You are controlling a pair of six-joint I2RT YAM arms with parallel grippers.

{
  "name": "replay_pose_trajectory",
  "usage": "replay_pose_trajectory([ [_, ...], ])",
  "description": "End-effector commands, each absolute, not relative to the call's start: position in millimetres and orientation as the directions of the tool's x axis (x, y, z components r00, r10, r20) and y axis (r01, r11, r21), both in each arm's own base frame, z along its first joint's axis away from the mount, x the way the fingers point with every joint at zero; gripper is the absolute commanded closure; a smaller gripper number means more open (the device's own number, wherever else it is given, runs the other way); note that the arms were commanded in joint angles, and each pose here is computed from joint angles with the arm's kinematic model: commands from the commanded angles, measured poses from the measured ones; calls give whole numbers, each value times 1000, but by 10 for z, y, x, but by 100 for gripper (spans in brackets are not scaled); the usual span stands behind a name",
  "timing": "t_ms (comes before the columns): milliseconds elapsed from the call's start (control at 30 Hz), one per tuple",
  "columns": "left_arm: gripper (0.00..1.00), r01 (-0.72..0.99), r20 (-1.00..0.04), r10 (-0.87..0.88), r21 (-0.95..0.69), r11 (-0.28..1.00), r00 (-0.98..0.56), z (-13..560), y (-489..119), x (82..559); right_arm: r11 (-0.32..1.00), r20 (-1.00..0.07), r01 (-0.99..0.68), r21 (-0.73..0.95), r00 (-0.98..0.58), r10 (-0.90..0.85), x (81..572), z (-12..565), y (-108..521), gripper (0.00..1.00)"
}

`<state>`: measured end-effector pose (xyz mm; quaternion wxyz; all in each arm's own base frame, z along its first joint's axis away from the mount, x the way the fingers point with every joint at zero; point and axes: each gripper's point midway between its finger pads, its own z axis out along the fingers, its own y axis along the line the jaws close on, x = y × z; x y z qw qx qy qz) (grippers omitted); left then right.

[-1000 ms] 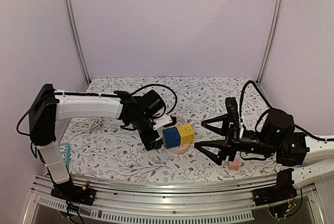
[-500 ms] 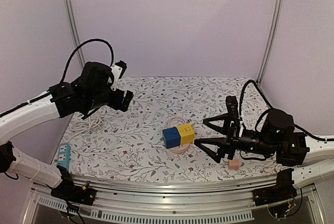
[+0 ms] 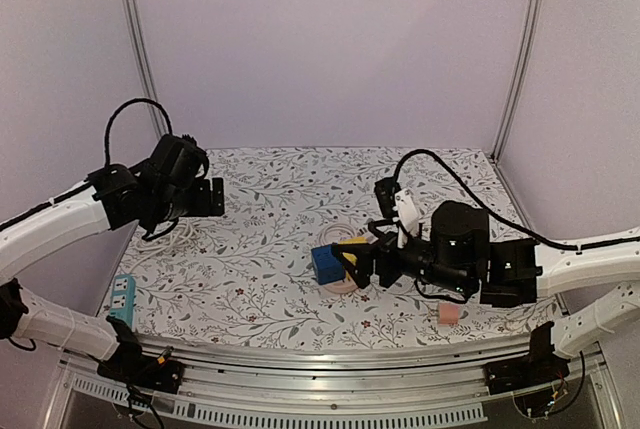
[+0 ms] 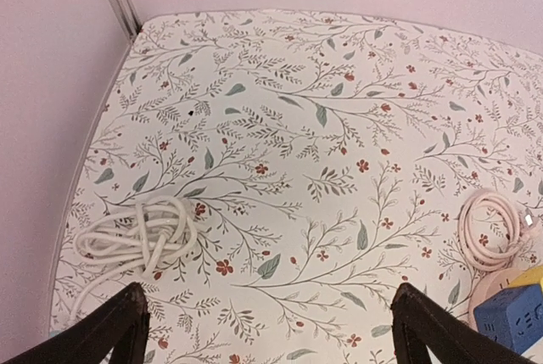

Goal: Insert the plug

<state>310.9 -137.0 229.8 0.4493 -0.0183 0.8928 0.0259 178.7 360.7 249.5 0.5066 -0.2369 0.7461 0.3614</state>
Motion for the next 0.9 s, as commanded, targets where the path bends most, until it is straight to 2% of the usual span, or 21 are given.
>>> replay_pose_trajectory([
  [0, 1, -231, -828, -184, -68, 971, -530, 2265, -1016, 2951, 720, -897, -636, 278, -440, -42, 1992, 2156, 3856, 1],
  [300, 0, -432, -880, -321, -151, 889, -351, 2045, -386, 2606, 875, -851, -474, 97, -495, -174, 2344, 1473, 4124, 1],
  [433, 1, -505, -897, -324, -138, 852, -302, 1948, -147, 2554, 896, -846, -444, 8, -480, -230, 2417, 1340, 4181, 1],
  [733, 5, -464, -816, -380, -158, 872, -436, 1363, -163, 2925, 899, -805, -399, -179, -466, -367, 2583, 900, 4290, 1],
  [867, 11, -413, -774, -379, -168, 895, -507, 1118, -284, 3092, 906, -798, -335, -259, -455, -396, 2699, 755, 4216, 1],
])
